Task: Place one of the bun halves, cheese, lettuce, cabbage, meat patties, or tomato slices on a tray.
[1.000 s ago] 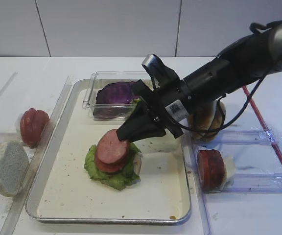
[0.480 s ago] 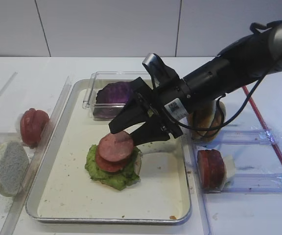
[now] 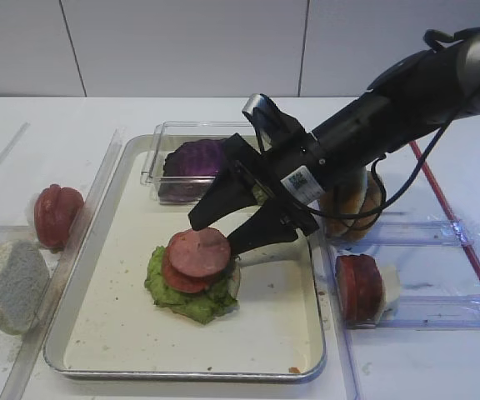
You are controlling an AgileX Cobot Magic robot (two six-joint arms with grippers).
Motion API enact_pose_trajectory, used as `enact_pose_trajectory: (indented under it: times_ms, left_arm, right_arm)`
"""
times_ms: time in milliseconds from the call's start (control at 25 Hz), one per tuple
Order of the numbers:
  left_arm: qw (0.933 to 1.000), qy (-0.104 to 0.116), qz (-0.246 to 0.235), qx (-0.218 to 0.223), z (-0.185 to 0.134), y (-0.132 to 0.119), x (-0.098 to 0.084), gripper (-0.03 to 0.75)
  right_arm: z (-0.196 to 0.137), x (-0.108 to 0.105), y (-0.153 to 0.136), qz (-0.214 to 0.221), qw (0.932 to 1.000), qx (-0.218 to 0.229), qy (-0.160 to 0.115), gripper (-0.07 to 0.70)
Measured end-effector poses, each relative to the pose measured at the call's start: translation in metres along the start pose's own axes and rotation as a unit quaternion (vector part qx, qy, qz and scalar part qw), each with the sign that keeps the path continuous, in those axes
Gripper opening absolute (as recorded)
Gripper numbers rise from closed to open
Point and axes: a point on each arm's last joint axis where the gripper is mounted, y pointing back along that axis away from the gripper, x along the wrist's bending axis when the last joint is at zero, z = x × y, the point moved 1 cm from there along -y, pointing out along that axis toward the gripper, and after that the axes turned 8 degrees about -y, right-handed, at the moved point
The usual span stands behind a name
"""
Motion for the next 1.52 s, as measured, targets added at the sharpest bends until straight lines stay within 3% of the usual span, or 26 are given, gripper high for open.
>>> enact_pose_trajectory:
  times_ms: [560,1520]
  left_arm:
    - [1.0000,0.000,0.000,0.000,0.000,0.000,0.000,0.412]
    - [1.0000,0.000,0.000,0.000,0.000,0.000,0.000,0.412]
  right_arm:
    - [0.002,0.001,0.004,-0.035,0.9993,0.013,0.009,0.501]
    - [-0.004,0.068,0.057,-0.139,0.9860,-0.024,0.090,0.501]
